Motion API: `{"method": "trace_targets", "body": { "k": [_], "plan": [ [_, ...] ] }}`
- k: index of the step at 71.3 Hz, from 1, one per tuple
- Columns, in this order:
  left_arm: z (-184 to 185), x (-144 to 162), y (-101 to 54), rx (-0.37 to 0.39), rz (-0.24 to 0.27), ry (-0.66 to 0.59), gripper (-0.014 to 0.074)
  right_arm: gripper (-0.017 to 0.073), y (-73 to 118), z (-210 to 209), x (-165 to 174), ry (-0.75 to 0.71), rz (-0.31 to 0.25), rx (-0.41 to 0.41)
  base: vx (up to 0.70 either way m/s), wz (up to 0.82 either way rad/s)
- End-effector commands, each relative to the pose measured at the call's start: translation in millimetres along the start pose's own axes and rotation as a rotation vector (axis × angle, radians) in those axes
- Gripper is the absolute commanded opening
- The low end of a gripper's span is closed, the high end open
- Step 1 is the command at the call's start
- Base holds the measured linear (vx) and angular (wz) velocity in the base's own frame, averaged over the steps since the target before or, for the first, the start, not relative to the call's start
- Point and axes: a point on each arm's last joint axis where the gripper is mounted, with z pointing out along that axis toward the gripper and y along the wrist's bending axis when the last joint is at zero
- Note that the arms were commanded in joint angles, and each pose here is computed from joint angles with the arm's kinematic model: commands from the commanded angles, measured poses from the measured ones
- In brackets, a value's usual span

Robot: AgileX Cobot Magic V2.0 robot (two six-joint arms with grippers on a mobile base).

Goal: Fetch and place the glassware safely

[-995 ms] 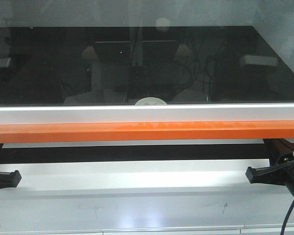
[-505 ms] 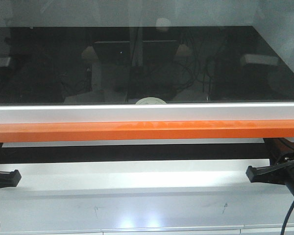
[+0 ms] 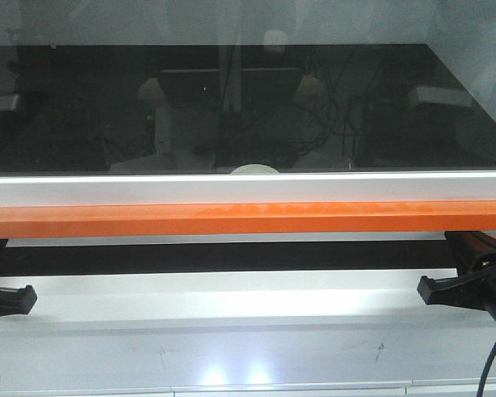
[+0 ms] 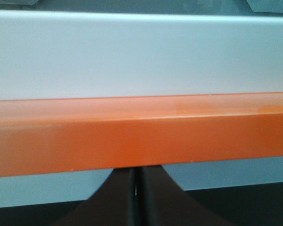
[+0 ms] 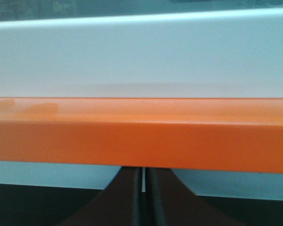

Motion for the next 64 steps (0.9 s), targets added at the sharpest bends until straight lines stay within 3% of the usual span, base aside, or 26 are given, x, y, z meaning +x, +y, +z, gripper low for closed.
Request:
{"method": "trace_targets", "body": {
  "k": [1, 16, 64],
  "plan": [
    [7.4, -51.0, -4.5, 0.030, -0.002, -0.268, -0.0008, -0.0001, 4.5, -1.5, -52.4, -0.349, -0.026, -0.034, 0.00, 0.00],
    [6.1, -77.6, -6.5, 0.030, 0.013, -0.325, -0.0008, -0.0001, 4.8, -0.6, -55.4, -0.357, -0.026, -0.036, 0.00, 0.01],
    [-21.6, -113.5, -11.1, 0.039, 0.030, -0.457, -0.0008, -0.0001, 8.5, -29.8, -91.0, -0.504, -0.041, -0.054, 0.00, 0.00]
  ]
}}
